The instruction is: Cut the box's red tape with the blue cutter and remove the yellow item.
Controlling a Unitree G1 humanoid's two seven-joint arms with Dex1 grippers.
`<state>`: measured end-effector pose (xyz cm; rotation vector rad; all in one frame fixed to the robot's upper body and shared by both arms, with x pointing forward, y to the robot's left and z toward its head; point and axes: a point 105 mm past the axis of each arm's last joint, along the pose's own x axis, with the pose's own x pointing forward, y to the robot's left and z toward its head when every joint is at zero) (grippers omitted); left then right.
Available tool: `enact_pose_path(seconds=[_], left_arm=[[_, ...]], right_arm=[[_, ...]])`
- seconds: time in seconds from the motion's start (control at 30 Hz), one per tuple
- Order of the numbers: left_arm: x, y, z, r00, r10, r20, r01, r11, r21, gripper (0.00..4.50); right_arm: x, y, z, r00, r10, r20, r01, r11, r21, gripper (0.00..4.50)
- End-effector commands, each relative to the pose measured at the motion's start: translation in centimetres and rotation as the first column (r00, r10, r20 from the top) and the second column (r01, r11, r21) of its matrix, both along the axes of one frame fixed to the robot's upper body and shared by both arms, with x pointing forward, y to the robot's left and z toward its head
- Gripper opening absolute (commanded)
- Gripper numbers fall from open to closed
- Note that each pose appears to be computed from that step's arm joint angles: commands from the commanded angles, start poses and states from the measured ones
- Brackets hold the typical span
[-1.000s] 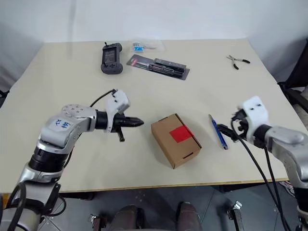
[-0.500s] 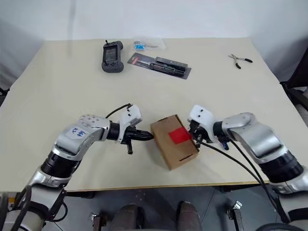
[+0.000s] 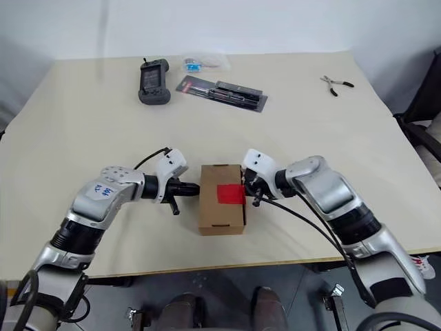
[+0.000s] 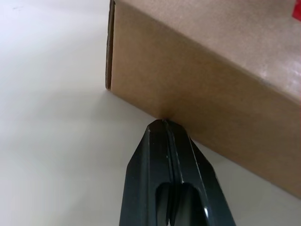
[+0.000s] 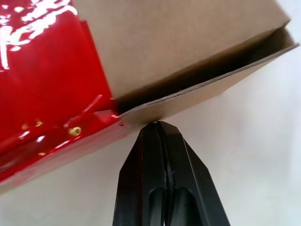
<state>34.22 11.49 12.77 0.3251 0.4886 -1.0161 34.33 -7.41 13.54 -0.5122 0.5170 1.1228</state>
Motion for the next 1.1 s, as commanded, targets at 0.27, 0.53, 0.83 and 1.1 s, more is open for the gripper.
enact_pose_path(seconds=[0.27, 0.53, 0.83, 1.1], left_arm=[[-0.7, 0.5, 0.5, 1.0, -0.021, 0.009, 0.022, 1.0, -0.001, 0.0], [-1.5, 1.3, -0.2, 0.999, -0.026, -0.033, 0.026, 1.0, 0.006, 0.0], [-2.1, 2.4, -0.5, 0.999, -0.018, -0.049, 0.02, 0.999, 0.039, 0.0], [-1.1, 4.2, -0.3, 0.999, 0.028, -0.016, -0.026, 0.997, 0.07, 0.0]], right_arm=[[-1.8, 5.5, 2.1, 0.987, 0.156, 0.037, -0.159, 0.983, 0.09, 0.03], [-1.4, 4.7, 1.6, 0.993, 0.112, 0.039, -0.115, 0.989, 0.089, 0.03], [-0.9, 4.7, 1.9, 0.995, 0.089, 0.05, -0.094, 0.99, 0.109, 0.03], [-0.8, 3.6, 1.8, 0.994, 0.071, 0.082, -0.078, 0.993, 0.085, 0.03]])
